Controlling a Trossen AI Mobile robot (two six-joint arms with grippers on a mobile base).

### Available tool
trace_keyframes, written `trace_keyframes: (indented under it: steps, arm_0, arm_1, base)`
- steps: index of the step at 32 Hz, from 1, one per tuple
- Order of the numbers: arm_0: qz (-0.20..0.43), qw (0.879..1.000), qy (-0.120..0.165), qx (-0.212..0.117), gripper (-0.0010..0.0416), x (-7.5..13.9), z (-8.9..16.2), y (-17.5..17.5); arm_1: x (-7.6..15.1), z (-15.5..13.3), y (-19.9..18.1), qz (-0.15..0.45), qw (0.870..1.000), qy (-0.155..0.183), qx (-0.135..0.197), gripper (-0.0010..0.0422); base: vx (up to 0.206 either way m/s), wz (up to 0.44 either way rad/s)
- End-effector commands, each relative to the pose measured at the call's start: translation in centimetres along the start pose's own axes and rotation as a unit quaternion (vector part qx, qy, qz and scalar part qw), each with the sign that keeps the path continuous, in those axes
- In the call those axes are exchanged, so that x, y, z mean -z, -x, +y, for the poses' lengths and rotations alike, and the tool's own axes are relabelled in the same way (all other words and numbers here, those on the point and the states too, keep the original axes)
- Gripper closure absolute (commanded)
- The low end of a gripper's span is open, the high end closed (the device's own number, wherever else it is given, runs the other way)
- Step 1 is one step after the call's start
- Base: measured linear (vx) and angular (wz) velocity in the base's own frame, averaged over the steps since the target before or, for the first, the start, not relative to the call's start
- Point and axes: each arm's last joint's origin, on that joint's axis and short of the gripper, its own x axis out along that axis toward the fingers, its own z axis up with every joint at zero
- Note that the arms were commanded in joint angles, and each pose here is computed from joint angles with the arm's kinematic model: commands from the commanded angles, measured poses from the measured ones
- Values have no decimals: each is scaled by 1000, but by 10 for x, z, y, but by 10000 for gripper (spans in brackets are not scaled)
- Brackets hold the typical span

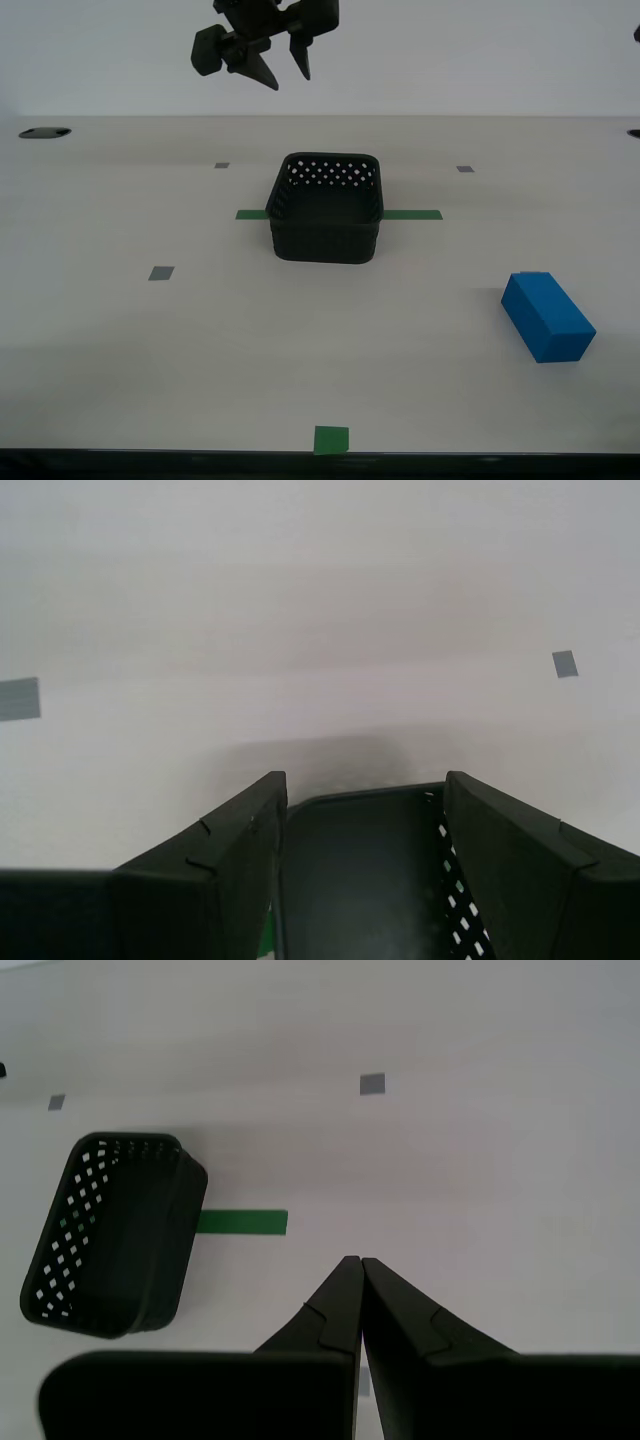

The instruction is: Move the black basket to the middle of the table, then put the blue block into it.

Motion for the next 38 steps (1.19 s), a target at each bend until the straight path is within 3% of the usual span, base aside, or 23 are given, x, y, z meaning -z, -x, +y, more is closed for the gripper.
trace_keyframes:
  steps: [1, 3, 6, 10, 13, 18, 19, 21, 22, 28, 31, 35, 38]
  arm_0:
    - [65, 998, -1, -7, 405, 15, 4, -5]
    - [89, 996, 2, -27, 405, 22, 8, -9]
    - [135, 987, 1, -86, 402, 36, 21, -20]
    - [194, 977, 16, -90, 377, 52, 29, -40]
    - [244, 966, 19, -82, 300, 66, 29, -62]
    - [257, 964, 21, -60, 163, 68, 27, -74]
    - [268, 962, 22, -46, 81, 68, 26, -81]
    - [284, 958, 20, -42, 36, 70, 26, -88]
    - [312, 949, 18, -35, 0, 74, 25, -101]
    - [369, 928, 44, -30, 48, 88, 34, -134]
    - [386, 920, 67, -18, 42, 96, 41, -144]
    - [394, 916, 79, 2, 19, 101, 42, -154]
    - [420, 903, 81, 25, 12, 110, 38, -169]
  arm_1:
    - [-5, 9, 2, -3, 1000, 4, -7, 202]
    - [-7, 14, 2, -4, 1000, 7, -10, 202]
    - [-10, 21, 3, -7, 1000, -1, -16, 202]
    - [-11, 27, 3, -14, 999, -14, -37, 202]
    - [-11, 38, 4, -7, 998, -27, -58, 202]
    - [-16, 55, 7, -7, 997, -17, -75, 202]
    - [-19, 64, 8, -9, 997, -9, -80, 202]
    - [-20, 67, 9, -10, 997, -5, -83, 202]
    - [-20, 69, 10, -10, 996, -5, -84, 202]
    - [-21, 72, 10, -10, 996, -8, -87, 202]
    - [-21, 72, 10, -10, 996, -11, -88, 202]
    - [-21, 74, 10, -10, 996, -10, -89, 202]
    - [-22, 75, 10, -10, 996, -11, -90, 202]
  base:
    - [0, 0]
    - [0, 0]
    - [0, 0]
    - [0, 0]
    - [0, 0]
    - [0, 0]
    - [0, 0]
    - [0, 0]
    - [0, 0]
    - [0, 0]
    - [0, 0]
    - [0, 0]
    - [0, 0]
